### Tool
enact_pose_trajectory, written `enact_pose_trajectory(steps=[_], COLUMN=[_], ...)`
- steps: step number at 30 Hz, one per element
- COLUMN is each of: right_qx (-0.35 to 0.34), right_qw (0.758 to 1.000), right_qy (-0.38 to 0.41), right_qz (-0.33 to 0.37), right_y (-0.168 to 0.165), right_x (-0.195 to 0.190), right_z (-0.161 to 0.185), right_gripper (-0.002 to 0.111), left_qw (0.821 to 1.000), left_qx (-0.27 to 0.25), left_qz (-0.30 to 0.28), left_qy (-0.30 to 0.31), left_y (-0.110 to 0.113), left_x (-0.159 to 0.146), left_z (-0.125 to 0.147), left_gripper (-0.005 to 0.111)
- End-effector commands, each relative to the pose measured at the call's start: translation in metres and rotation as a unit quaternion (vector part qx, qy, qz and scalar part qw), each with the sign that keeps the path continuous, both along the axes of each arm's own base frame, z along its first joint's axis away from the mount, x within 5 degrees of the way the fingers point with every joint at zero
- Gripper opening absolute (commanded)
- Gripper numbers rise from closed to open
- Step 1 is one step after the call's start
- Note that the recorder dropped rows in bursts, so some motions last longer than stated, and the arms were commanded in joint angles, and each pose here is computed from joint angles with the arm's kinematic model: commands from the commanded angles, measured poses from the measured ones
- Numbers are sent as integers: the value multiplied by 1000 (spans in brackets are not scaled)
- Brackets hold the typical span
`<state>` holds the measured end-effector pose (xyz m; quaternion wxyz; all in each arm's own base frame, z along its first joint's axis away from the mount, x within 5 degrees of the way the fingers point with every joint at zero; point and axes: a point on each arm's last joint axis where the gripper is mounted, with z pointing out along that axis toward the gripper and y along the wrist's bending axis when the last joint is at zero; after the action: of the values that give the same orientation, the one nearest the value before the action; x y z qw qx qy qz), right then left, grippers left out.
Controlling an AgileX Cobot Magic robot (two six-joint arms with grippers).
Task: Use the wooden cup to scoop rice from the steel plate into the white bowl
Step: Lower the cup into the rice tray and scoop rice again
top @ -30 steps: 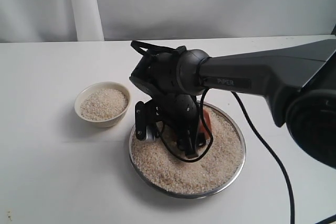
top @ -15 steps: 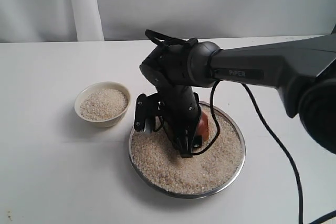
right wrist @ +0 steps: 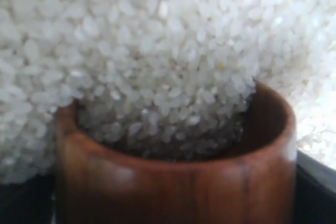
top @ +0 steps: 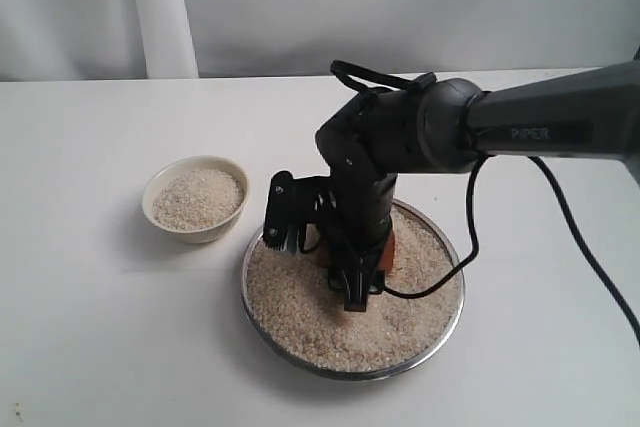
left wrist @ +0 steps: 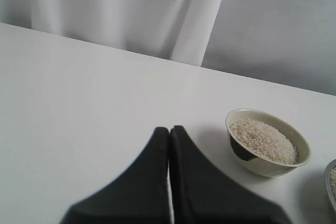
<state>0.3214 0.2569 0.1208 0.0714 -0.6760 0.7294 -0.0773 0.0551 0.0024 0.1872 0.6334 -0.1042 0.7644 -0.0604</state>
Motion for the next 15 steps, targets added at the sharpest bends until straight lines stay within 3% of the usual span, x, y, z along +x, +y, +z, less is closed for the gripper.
enact_pose_trajectory(steps=[1,15], right_qx=[24,86], right_qw=[1000,995], right_qy=[9,-22], right_qz=[-16,-44], right_y=[-3,-16], right_x=[-8,-14], right_z=[-23,-15], right_gripper=[0,0], left_qw=[1000,1000], left_qx=[-3,-3], left_qz=[-2,-2], left_qy=[-6,-6], left_y=[0,0], left_x=[0,0], left_z=[2,2], left_gripper=[0,0])
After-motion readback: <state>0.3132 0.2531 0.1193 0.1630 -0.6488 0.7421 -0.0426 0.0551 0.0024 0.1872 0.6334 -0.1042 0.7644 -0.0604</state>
